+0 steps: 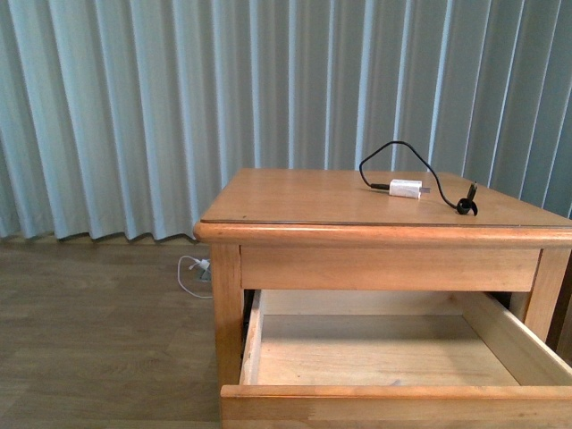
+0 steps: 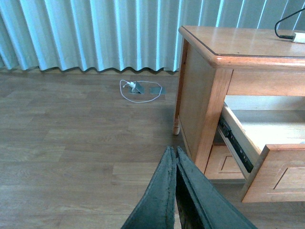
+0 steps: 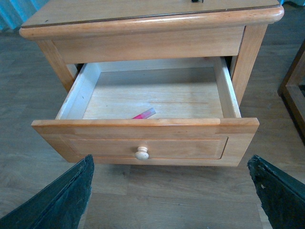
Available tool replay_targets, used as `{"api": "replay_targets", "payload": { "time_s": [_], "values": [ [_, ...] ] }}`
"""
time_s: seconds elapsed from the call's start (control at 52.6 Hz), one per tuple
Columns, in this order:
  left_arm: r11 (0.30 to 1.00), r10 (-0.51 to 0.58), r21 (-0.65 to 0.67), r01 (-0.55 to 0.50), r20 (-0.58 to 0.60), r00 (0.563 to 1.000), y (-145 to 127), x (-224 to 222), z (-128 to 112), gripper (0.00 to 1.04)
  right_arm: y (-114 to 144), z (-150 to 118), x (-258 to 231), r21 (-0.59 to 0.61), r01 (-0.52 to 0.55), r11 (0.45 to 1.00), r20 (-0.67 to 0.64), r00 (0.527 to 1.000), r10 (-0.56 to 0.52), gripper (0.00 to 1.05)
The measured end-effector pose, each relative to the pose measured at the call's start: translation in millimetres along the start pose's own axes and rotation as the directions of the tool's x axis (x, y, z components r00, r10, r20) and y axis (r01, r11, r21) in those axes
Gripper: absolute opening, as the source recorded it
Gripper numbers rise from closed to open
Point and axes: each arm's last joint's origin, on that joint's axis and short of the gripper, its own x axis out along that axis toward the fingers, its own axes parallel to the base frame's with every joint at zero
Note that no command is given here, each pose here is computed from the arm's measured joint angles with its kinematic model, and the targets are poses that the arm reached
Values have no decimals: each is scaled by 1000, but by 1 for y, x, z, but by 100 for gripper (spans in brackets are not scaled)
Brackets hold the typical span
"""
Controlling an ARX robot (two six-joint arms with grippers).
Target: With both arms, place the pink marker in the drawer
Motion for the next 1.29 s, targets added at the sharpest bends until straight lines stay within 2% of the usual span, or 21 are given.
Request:
{"api": "replay_targets", "payload": {
  "time_s": [0.057, 0.342, 0.532, 0.57, 0.627, 0.684, 0.779, 0.855, 0.95, 1.292],
  "values": [
    [1000, -1, 0, 1, -33, 999, 0, -6, -4, 4, 0, 0, 0, 0, 0, 1000, 0, 1000, 0, 96],
    [1000, -1, 0, 1, -6, 1000, 0, -10, -3, 6, 0, 0, 0, 0, 0, 1000, 0, 1000, 0, 96],
    [1000, 0, 0, 0, -6, 1000, 0, -10, -3, 40, 0, 0, 0, 0, 0, 1000, 0, 1000, 0, 96],
    [1000, 0, 0, 0, -6, 1000, 0, -10, -3, 50, 0, 0, 0, -8, 11, 1000, 6, 1000, -11, 96],
    [1000, 0, 0, 0, -6, 1000, 0, -10, -3, 63, 0, -4, 2, -59, 144, 988, 131, 982, -135, 96],
    [1000, 0, 0, 0, -6, 1000, 0, -10, -3, 72, 0, -5, 3, -93, 210, 973, 152, 969, -195, 96],
    [1000, 0, 0, 0, -6, 1000, 0, -10, -3, 89, 0, -13, 8, -148, 192, 970, 29, 981, -190, 96],
    [1000, 0, 1, 0, -7, 1000, 0, -10, -3, 100, 1, -21, 14, -160, 136, 978, -92, 984, -152, 96],
    [1000, 0, 1, 0, -7, 1000, 0, -10, -3, 99, 1, -30, 32, -160, 66, 985, -246, 964, -104, 96],
    [1000, 0, 1, 0, -6, 1000, 0, -10, -3, 99, 7, -33, 121, -119, 28, 993, -378, 923, -71, 96]
  ]
}}
